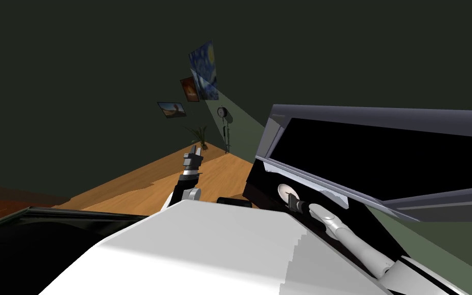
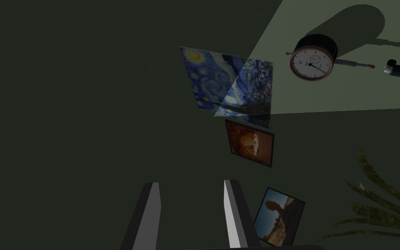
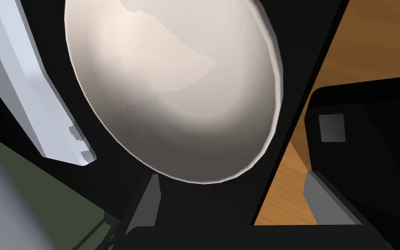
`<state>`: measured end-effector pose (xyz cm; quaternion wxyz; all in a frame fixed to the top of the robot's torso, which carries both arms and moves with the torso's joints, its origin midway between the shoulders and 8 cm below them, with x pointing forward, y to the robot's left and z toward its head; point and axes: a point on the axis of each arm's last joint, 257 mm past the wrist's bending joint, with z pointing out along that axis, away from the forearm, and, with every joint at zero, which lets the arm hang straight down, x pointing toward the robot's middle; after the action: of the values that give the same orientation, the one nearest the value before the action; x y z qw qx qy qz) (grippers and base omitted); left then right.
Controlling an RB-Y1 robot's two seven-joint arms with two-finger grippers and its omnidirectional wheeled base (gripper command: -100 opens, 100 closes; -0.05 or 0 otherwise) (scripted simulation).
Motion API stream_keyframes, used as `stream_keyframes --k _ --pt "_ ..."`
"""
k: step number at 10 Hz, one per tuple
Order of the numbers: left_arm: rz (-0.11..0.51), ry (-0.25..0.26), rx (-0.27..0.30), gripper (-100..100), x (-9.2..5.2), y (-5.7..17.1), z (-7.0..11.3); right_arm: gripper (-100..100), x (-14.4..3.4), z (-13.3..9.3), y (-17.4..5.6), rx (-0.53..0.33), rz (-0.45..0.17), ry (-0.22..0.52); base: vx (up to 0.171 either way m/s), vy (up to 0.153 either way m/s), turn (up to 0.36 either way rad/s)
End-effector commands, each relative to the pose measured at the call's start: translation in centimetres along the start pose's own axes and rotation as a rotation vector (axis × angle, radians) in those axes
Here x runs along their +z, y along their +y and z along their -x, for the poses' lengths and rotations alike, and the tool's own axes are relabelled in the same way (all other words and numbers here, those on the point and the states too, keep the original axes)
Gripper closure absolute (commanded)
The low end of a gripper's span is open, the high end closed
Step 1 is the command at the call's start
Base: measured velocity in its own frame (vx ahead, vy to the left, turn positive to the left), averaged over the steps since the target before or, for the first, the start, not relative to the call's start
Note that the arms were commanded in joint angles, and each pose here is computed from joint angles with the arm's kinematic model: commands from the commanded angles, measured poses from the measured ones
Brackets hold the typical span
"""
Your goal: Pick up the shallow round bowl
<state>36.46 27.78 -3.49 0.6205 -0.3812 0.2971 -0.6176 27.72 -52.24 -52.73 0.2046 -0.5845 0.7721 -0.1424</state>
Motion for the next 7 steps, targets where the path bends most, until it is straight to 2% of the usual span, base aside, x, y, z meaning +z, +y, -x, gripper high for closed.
stream_keyframes --k 1,5,6,7 --pt "0.0 0.0 0.0 0 0.0 0.0 0.0 -100 -0.5 -2.5 0.4 -0.076 0.031 0.054 0.068 0.016 -0.077" --pt "0.0 0.0 0.0 0 0.0 0.0 0.0 -100 -1.5 -6.9 2.3 -0.225 0.11 0.151 0.071 0.017 -0.042" --pt "0.0 0.0 0.0 0 0.0 0.0 0.0 -100 -1.8 -7.9 3.4 -0.268 0.143 0.172 0.061 0.02 -0.022" --pt "0.0 0.0 0.0 0 0.0 0.0 0.0 -100 -1.8 -7.9 3.4 -0.268 0.143 0.172 0.02 0.02 -0.046"
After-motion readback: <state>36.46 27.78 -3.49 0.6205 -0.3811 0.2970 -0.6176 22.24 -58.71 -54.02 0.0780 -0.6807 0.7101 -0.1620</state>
